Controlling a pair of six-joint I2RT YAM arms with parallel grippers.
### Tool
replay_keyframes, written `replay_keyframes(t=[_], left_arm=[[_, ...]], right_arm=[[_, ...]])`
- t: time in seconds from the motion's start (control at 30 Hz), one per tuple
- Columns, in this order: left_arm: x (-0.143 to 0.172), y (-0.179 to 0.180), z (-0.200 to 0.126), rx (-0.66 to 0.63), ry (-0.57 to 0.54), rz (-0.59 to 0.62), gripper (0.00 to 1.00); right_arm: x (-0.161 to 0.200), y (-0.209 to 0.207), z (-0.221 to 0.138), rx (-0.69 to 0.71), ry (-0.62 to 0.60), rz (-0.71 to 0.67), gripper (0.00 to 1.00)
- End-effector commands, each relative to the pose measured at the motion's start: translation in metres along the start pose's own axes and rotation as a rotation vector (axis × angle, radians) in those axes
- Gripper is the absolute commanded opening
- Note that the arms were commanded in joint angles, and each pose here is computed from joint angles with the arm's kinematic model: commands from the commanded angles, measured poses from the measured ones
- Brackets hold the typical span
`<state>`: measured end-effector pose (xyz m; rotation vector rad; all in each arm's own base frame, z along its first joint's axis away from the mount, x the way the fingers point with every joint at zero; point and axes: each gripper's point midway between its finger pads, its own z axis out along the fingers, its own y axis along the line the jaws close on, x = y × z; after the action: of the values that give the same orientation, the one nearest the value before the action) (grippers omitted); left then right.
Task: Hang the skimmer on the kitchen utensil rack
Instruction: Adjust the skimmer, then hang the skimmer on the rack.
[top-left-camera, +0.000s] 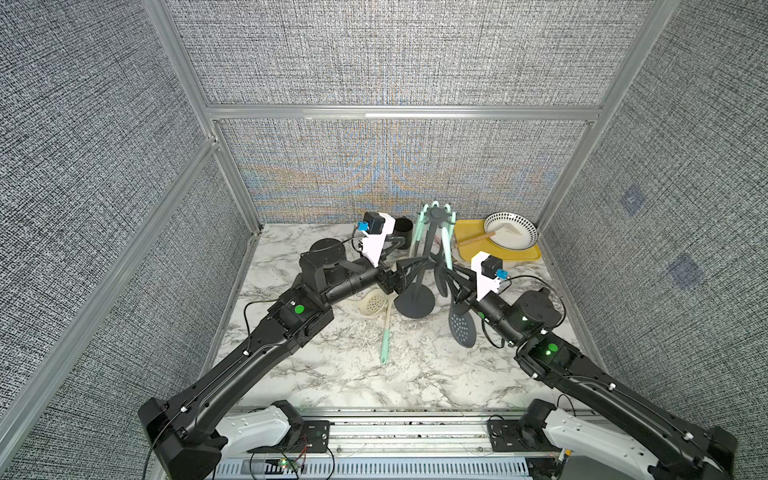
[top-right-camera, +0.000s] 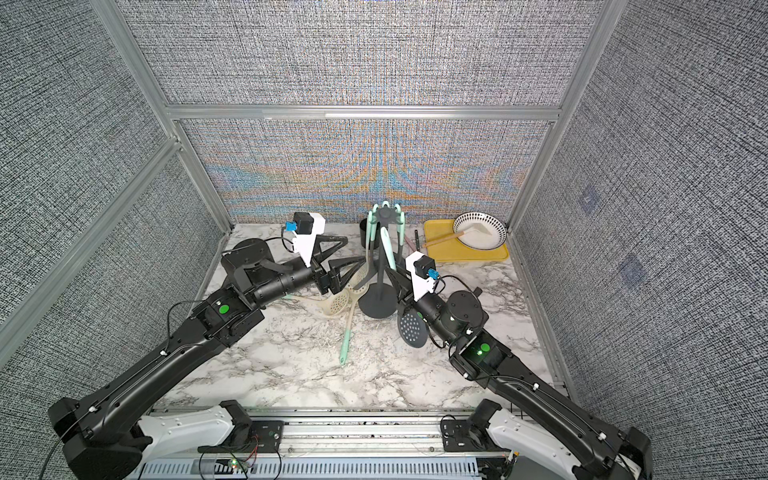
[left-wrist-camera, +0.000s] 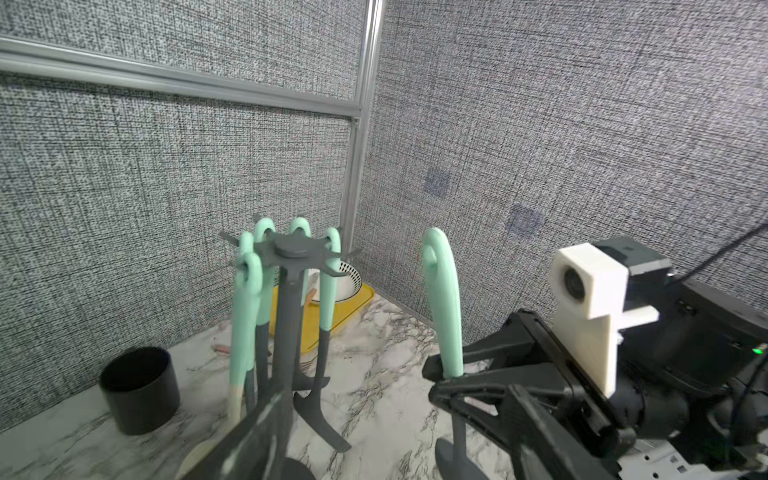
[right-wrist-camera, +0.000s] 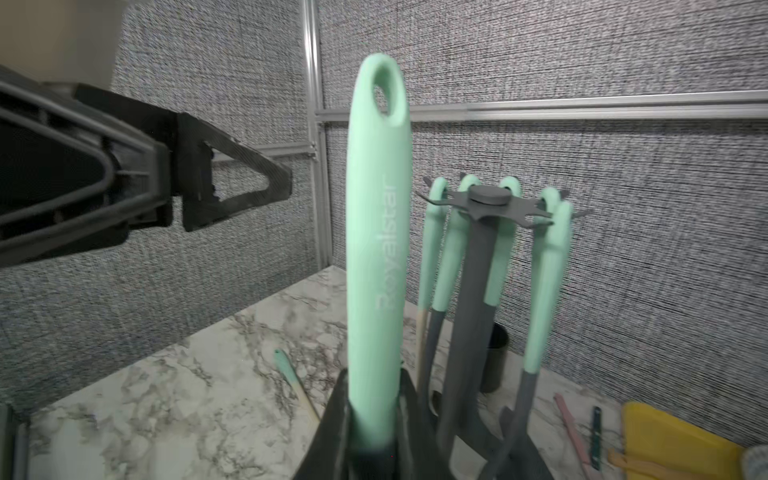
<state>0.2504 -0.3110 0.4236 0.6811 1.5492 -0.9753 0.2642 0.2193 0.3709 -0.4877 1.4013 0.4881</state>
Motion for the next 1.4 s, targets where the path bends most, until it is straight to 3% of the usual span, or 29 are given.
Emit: replay_keyframes(t=[0.0, 0.13, 0.17, 0.33, 1.37], left_arm=[[0.019, 0.022, 0.004, -0.104, 0.049, -0.029, 0.79], [0.038, 0.03, 0.013, -0.095, 0.049, -0.087, 0.79], [0.042, 0.032, 0.015, -0.087, 0.047, -0.107, 0.79], [0.059, 0.047, 0.022, -0.045, 0.048, -0.186, 0.79], [0.077, 0.056, 0.023, -0.045, 0.073, -0.195, 0.77]], right_arm=[[0.017, -0.032, -0.004, 0.167, 0.088, -0.173, 0.0], [0.031, -0.052, -0.002, 0.238, 0.192, -0.225, 0.0], [0.017, -0.056, -0.001, 0.255, 0.167, -0.23, 0.0], [0.02, -0.075, 0.001, 0.295, 0.215, -0.265, 0.0], [0.036, -0.075, 0.022, 0.245, 0.274, -0.264, 0.0]])
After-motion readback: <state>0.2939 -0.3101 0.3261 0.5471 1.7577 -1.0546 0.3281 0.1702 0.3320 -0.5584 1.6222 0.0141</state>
